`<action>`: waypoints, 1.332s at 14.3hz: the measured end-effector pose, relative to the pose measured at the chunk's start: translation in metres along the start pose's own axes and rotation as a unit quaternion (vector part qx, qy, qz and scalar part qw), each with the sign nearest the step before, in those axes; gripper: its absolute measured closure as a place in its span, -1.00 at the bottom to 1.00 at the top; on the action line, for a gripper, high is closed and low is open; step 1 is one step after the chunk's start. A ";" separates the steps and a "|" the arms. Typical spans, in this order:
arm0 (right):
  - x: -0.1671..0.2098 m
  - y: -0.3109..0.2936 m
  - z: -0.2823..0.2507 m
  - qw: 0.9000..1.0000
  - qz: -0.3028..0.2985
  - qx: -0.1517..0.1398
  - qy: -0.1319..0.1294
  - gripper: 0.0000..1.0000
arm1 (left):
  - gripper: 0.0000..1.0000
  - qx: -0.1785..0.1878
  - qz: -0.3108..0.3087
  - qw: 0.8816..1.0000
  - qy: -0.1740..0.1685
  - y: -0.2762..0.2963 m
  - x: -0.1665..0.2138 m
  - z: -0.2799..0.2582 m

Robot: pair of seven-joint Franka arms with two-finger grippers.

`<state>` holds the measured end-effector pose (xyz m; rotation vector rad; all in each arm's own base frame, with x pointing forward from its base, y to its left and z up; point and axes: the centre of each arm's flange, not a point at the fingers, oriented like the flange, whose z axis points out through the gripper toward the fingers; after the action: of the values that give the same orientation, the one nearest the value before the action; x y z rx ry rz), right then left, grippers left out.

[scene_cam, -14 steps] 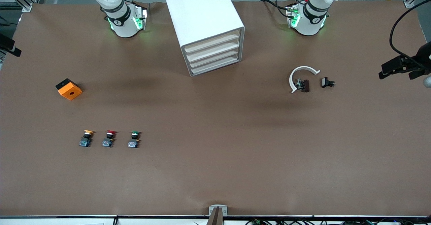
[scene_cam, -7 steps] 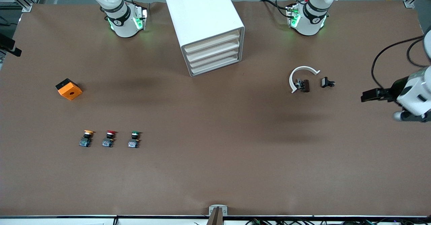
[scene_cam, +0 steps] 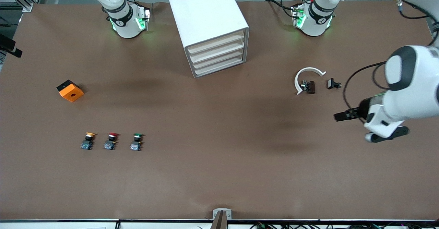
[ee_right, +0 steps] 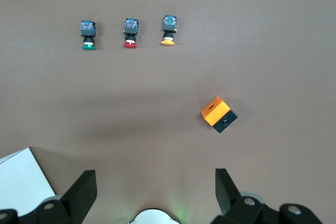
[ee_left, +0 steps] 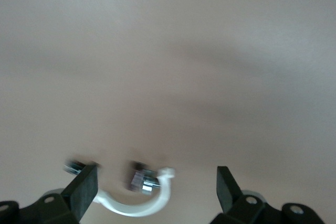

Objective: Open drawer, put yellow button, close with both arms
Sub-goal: 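Move the left gripper toward the white drawer cabinet, then grasp the drawer handle with the left gripper while the right gripper reaches out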

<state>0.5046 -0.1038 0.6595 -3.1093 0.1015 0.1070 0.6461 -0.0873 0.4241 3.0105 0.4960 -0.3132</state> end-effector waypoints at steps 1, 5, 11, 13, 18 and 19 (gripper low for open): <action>0.000 0.000 0.000 1.000 0.000 0.000 0.000 -1.00 | -1.00 -0.009 -0.026 1.000 -0.010 0.017 -0.005 0.009; 0.000 0.000 0.001 1.000 0.000 0.000 -0.001 -1.00 | -1.00 -0.058 -0.122 0.989 -0.055 0.060 -0.024 0.019; 0.000 0.002 0.000 1.000 0.002 0.000 0.001 -1.00 | -1.00 -0.030 -0.272 0.946 -0.174 0.115 -0.065 0.061; 0.000 0.002 0.000 1.000 0.002 0.000 0.001 -1.00 | -1.00 0.019 -0.325 0.921 -0.216 0.128 -0.075 0.086; 0.000 0.006 -0.005 1.000 0.005 -0.001 0.008 -1.00 | -1.00 0.131 -0.492 0.806 -0.303 0.153 -0.089 0.130; 0.000 0.007 -0.005 1.000 0.007 -0.001 0.008 -1.00 | -1.00 0.159 -0.509 0.783 -0.320 0.158 -0.096 0.135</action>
<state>0.5045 -0.1110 0.6639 -3.1125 0.1227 0.0831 0.5832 -0.2805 0.3186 2.2568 2.0482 -1.5009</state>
